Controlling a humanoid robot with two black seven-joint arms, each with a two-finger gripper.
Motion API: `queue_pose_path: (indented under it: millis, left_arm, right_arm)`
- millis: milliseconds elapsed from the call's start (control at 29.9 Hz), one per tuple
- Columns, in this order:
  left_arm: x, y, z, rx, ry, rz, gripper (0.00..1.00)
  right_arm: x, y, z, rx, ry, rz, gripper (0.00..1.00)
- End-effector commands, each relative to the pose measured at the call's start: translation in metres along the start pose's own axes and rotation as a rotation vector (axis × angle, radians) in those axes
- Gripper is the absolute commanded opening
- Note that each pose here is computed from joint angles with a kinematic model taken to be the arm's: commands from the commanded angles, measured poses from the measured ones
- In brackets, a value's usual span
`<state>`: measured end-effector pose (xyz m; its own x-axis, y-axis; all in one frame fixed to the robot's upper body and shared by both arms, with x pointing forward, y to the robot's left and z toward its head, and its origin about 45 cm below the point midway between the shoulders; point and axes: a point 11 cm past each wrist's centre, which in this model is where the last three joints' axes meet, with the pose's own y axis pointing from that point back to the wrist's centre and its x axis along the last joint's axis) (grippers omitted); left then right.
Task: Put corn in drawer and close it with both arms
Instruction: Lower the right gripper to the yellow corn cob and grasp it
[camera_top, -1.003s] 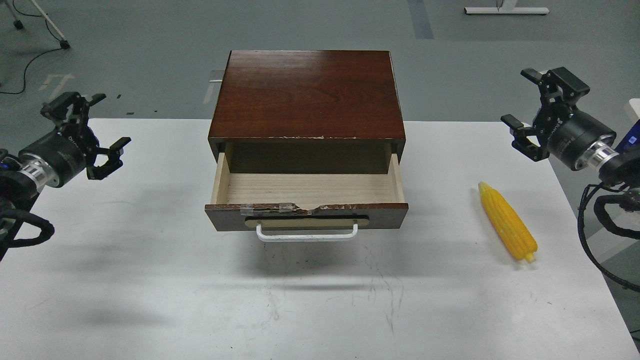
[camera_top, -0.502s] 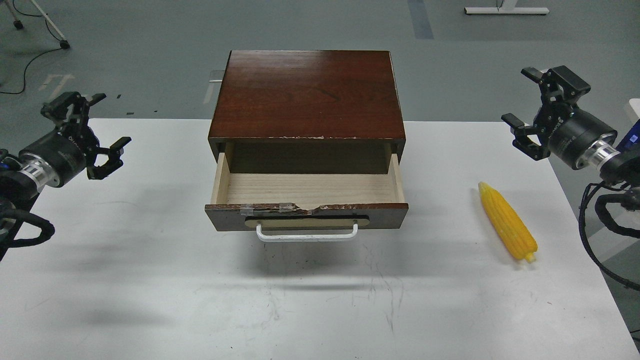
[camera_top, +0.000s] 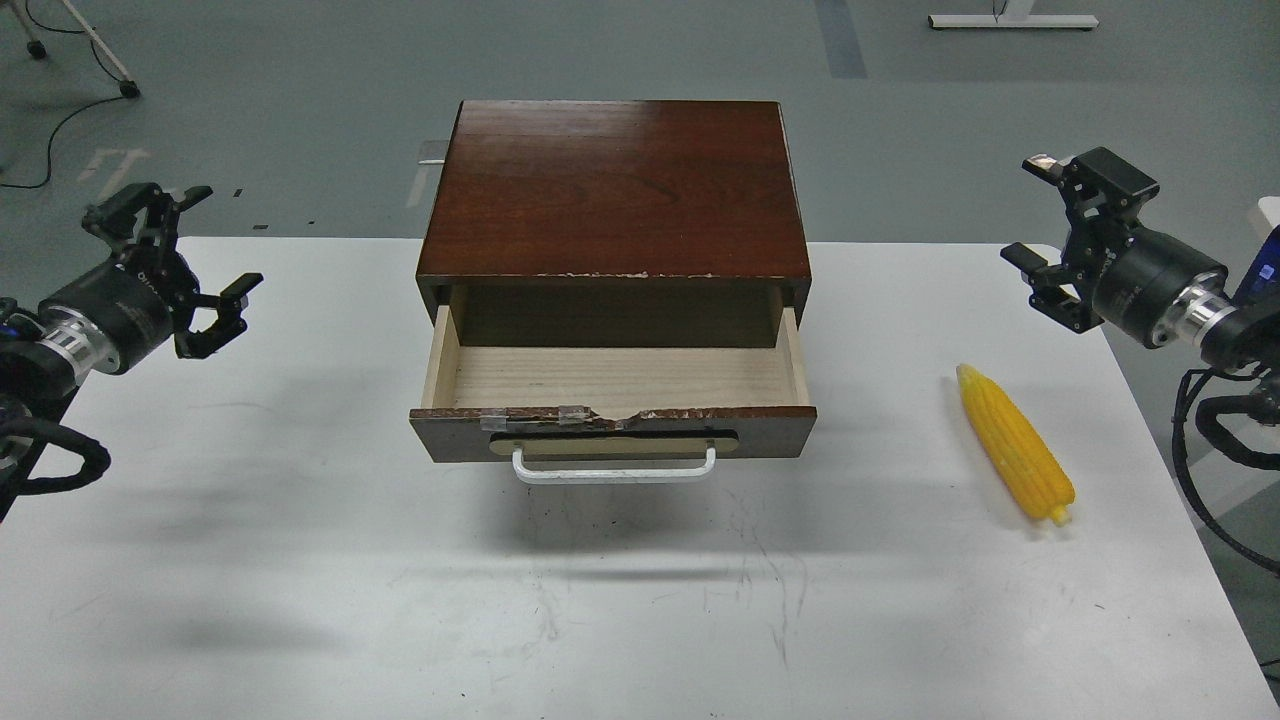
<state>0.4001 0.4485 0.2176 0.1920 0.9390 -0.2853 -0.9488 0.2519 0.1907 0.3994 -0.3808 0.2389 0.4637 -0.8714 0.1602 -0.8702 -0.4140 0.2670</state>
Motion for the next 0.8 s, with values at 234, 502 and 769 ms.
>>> queue_pose_path:
  millis: [234, 502, 769]
  left_arm:
    - [0.001, 0.001, -0.003, 0.007, 0.001, 0.003, 0.98]
    - [0.005, 0.006, -0.010, 0.019, 0.005, 0.013, 0.98]
    - [0.008, 0.010, -0.015, 0.032, 0.005, 0.023, 0.98]
  right_arm:
    - [-0.005, 0.025, 0.080, -0.369, 0.972, -0.245, 1.00]
    - [-0.009, 0.035, 0.102, -0.454, 1.098, -0.353, 0.99]
    - [-0.024, 0.035, 0.117, -0.467, 1.126, -0.419, 0.44]
